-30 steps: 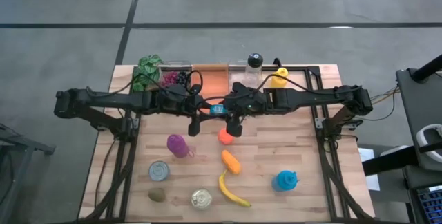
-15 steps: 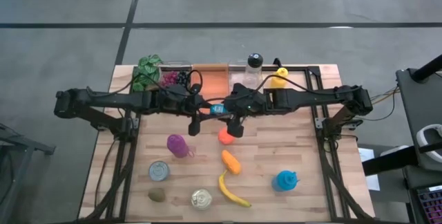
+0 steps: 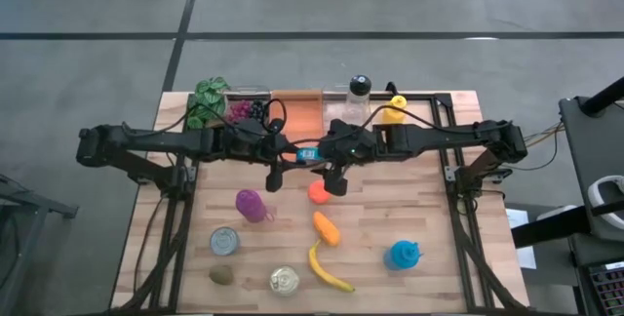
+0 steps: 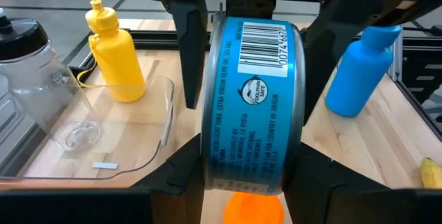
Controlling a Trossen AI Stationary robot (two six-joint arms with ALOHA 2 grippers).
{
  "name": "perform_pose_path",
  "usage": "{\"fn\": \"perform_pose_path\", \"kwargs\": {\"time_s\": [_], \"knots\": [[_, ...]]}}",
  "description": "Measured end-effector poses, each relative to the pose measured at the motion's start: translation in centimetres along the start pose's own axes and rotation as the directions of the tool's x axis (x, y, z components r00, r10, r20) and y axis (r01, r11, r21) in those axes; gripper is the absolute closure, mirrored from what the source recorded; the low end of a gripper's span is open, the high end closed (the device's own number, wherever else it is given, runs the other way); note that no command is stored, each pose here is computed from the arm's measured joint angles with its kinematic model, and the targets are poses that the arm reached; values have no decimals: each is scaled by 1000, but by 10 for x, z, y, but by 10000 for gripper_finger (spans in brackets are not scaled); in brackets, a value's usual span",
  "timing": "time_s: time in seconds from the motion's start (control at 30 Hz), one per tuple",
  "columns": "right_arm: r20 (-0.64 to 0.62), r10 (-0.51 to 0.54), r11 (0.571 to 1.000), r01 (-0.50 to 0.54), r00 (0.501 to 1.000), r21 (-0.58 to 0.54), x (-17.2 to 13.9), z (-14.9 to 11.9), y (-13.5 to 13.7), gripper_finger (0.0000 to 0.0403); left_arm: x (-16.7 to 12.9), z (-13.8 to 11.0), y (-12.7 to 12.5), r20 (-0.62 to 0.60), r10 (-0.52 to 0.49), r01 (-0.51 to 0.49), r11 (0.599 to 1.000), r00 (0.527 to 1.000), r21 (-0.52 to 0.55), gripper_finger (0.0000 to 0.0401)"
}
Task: Pick & Place Food Item
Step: Put the yellow and blue tuna can into the orange bin
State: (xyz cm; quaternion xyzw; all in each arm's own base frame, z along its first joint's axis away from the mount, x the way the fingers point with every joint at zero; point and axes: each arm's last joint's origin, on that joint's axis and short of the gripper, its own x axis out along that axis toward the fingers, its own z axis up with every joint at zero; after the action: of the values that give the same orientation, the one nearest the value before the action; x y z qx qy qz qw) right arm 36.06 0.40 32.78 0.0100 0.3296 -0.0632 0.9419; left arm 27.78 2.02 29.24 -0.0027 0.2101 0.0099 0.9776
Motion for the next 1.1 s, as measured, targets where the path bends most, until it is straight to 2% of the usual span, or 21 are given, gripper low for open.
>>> {"fn": "perform_pose_path", "kwargs": {"time_s": [0.37, 0.67, 1.1], "knots": [[21, 1, 1000, -1, 1000, -5, -10, 3, -1, 131, 0, -1, 0, -11, 0, 0, 1000, 1000, -5, 256], [-3, -2, 1000, 2, 1000, -6, -22, 1, -3, 116, 0, -1, 0, -11, 0, 0, 1000, 1000, -5, 256], [25, -35, 999, 36, 999, -25, -35, 4, -8, 101, 0, -1, 0, -13, 0, 0, 1000, 1000, -6, 256]]}}
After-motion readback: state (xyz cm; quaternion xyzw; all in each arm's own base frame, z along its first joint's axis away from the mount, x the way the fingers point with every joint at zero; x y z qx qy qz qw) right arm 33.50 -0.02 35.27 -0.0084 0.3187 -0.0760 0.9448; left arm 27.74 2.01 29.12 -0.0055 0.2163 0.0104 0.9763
